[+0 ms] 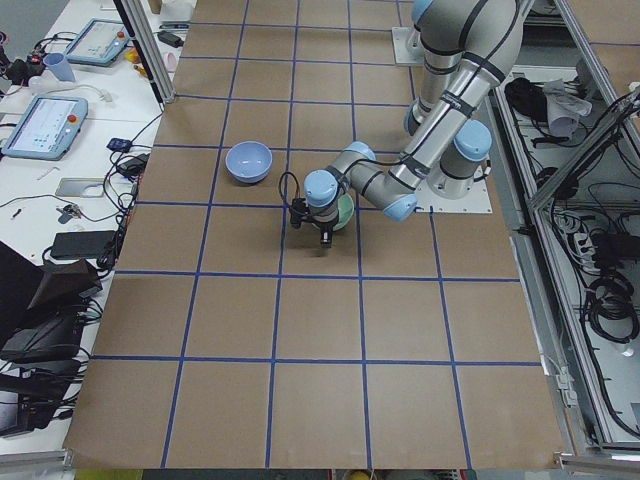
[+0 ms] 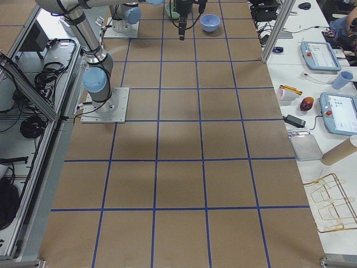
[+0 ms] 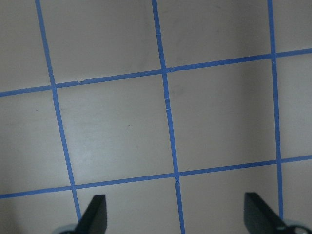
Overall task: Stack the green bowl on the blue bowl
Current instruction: 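Close the left gripper on the green bowl's rim and lift it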
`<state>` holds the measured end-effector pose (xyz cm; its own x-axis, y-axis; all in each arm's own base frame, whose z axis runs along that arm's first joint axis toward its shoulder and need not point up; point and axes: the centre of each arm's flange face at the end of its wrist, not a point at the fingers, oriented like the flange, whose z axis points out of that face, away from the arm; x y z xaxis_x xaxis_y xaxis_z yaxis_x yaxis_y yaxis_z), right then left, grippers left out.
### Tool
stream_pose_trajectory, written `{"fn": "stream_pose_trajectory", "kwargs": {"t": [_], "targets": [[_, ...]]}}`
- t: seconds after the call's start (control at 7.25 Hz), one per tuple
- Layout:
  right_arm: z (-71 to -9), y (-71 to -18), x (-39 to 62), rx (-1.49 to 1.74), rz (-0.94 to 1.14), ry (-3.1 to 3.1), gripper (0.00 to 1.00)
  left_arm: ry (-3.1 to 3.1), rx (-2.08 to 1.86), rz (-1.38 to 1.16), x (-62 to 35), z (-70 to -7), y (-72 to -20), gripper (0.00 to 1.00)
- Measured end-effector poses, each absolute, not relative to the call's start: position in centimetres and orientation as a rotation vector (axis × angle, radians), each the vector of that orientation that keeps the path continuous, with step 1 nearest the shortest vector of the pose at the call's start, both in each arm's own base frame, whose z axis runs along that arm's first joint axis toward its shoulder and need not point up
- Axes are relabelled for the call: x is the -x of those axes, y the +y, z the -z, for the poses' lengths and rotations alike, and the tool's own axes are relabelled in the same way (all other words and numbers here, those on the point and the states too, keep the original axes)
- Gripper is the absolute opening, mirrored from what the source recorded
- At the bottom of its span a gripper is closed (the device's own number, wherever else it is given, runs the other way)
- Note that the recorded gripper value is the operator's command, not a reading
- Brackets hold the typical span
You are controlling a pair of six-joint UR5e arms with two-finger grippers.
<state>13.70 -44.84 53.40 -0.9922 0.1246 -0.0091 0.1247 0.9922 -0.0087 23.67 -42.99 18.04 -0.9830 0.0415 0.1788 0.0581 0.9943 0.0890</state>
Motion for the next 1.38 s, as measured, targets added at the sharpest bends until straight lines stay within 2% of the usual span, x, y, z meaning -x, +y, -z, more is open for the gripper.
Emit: {"fn": "stream_pose_trajectory", "kwargs": {"t": [0.14, 0.28, 1.38], "targets": [[-53.39, -44.84, -13.7, -0.196, 0.015, 3.127, 1.0, -2.955, 0.073, 0.133, -23.66, -18.0, -43.0, 0.08], [-53.39, -44.85, -13.7, -0.196, 0.015, 3.127, 1.0, -2.953, 0.073, 0.13, -23.67, -18.0, -43.01, 0.0], [-53.37, -44.84, -13.7, -0.196, 0.014, 3.127, 1.0, -2.956, 0.073, 0.125, -23.81, -18.16, -43.05, 0.0]]}}
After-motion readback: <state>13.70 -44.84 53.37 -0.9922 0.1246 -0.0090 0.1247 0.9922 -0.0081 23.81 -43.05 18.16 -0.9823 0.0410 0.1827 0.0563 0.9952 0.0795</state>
